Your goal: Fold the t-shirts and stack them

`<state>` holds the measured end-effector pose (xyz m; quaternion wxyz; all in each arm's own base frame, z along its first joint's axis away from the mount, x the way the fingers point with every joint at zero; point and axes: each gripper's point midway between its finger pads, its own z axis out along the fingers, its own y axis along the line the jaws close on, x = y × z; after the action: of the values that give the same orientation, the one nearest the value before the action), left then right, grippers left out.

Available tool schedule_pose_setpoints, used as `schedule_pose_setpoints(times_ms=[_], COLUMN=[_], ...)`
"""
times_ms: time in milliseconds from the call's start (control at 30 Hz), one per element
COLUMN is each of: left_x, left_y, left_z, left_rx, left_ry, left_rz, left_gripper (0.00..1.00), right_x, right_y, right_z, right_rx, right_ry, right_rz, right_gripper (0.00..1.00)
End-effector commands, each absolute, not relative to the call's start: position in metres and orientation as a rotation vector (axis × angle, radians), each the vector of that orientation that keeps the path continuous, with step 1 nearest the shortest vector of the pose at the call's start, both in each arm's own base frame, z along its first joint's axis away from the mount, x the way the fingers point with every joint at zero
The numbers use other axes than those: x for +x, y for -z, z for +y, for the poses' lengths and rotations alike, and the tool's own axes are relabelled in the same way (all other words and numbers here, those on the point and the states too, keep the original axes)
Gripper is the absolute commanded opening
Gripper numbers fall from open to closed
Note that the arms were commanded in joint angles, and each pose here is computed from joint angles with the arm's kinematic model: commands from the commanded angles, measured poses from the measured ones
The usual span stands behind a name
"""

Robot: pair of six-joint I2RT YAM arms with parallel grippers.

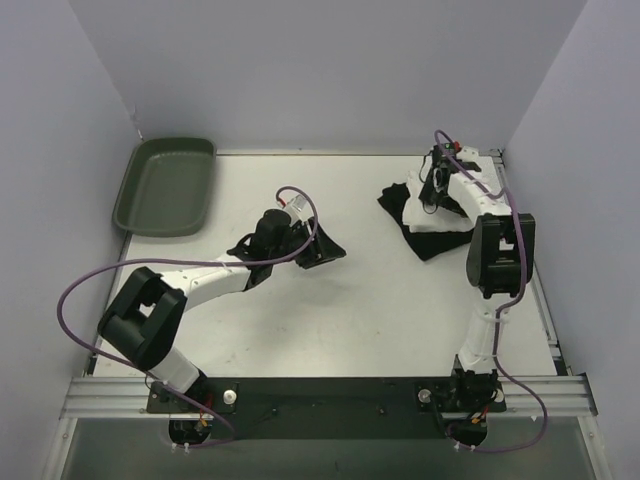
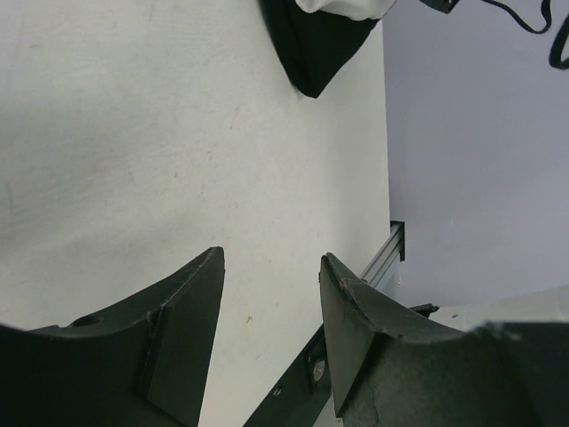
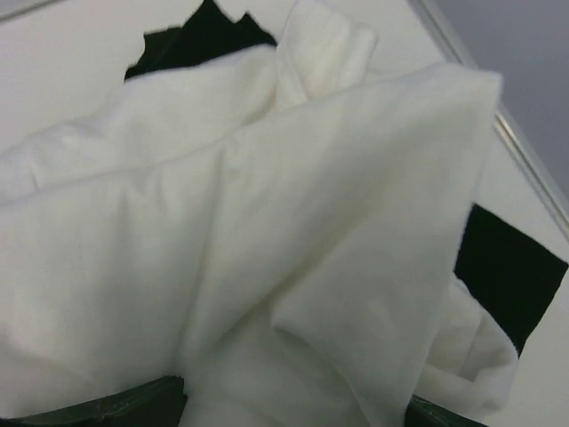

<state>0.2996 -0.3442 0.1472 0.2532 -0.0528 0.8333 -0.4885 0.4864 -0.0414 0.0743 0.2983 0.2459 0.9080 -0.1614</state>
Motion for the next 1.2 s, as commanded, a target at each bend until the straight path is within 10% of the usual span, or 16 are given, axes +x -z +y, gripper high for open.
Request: schedule_pose_setpoints(times_ms=[0,900,1167], left_x=[0.296,0.267,0.260], left_y=[-0.147,-0.151,-0.162], left_z=[-0.322,-0.280,-0.279], left_rx=[-0.150,-0.070,-0.043], left_ry=[1.278,1.195,1.222], left_rz=[2.253,2.305,2.291], left_gripper=[0.57,0.57,0.57], right_x=[0.414,0.283,0.294], right_y=[-0.058,0.000,-0.079], right_z=[0.007,0.206,0.210], right_rx=[0.564,0.746,0.575], right_ry=[0.402,0.031,0.060], right_rz=[2.601,2.633,2.459], right_gripper=[0.97,0.98,0.98])
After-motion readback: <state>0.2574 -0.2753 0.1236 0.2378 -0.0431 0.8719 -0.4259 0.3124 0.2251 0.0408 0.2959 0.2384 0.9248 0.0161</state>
